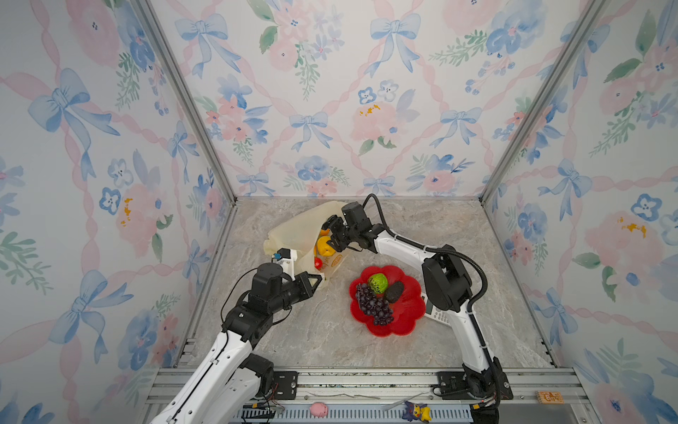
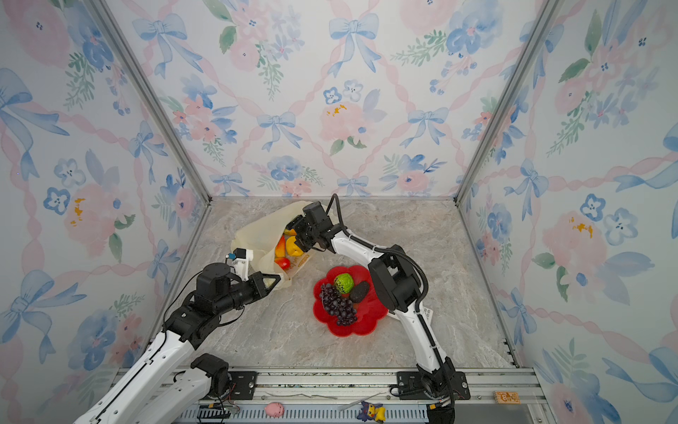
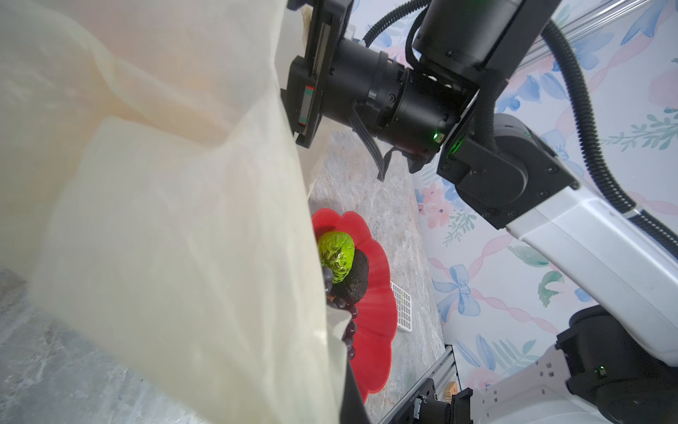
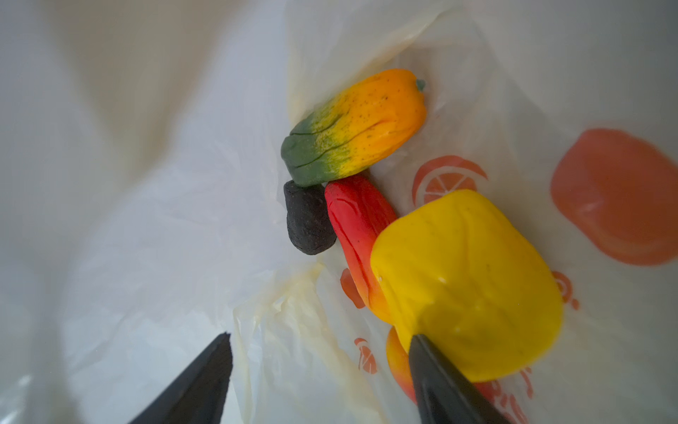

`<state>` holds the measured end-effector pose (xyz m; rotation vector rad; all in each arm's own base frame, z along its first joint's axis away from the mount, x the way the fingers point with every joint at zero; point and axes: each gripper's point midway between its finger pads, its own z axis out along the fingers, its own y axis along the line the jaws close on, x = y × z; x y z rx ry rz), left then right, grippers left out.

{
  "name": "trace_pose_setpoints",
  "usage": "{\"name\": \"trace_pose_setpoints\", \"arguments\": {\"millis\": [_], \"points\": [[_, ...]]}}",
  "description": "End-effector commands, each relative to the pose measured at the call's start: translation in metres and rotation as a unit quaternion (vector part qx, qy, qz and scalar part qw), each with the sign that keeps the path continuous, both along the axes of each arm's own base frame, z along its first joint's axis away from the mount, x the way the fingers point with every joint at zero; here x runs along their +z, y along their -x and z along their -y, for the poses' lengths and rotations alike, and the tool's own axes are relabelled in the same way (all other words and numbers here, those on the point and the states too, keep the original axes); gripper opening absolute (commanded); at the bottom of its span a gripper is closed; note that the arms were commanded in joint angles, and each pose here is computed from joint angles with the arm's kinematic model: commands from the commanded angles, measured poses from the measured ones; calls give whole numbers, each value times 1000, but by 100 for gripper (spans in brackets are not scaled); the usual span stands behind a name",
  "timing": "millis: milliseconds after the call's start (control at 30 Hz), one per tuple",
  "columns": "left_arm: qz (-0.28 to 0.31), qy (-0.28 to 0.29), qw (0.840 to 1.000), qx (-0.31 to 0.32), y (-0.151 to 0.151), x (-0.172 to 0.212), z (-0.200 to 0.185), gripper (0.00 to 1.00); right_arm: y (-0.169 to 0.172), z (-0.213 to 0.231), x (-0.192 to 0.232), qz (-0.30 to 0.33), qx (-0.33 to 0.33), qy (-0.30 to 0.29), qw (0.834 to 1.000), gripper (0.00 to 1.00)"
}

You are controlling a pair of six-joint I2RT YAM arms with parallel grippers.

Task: Place the fruits into the plastic bag
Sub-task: 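Withdraw the right gripper upward out of the bag, then move the right gripper over the bowl and lower onto the dark avocado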

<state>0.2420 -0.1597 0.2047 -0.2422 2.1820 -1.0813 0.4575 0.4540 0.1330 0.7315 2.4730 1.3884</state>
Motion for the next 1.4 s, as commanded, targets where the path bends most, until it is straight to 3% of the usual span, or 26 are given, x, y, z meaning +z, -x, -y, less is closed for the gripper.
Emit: {"name": "trace_pose_setpoints", "arguments": {"millis": [0, 233, 300, 333, 533, 800, 933, 1033, 1167, 1233, 1267, 1367], "points": [[-12, 7, 1000, 23, -1, -1, -6, 0, 20, 5, 30, 5, 31, -6, 999, 79], [-44, 13, 997, 59, -8, -10, -12, 0, 48, 24, 42, -19, 102, -7, 995, 84], [-55, 11, 996, 62, -9, -14, -12, 0, 56, 30, 47, -22, 128, 1, 992, 90], [-60, 10, 996, 63, -9, -14, -12, 0, 61, 32, 50, -23, 144, 3, 989, 99], [-56, 1, 996, 72, -14, -5, -16, 0, 90, 45, 67, -21, 222, 34, 974, 96], [-40, 0, 999, 35, -21, 14, -6, 0, 150, 65, 107, 1, 266, 84, 960, 96], [-36, 9, 999, 12, -17, 21, 0, 0, 187, 86, 123, 20, 256, 131, 958, 96], [-24, 11, 1000, 1, -15, 27, 1, 0, 204, 122, 133, 47, 237, 207, 948, 96], [-22, 5, 1000, -9, -15, 24, 1, 0, 208, 207, 152, 97, 173, 362, 911, 96], [-28, -2, 1000, -13, -16, 19, 2, 0, 205, 252, 158, 112, 124, 407, 898, 96], [-37, -4, 999, -9, -16, 16, 1, 0, 203, 274, 156, 103, 93, 406, 903, 96], [-44, 2, 999, 6, -17, 16, -2, 0, 196, 313, 137, 78, 24, 315, 945, 96]]}}
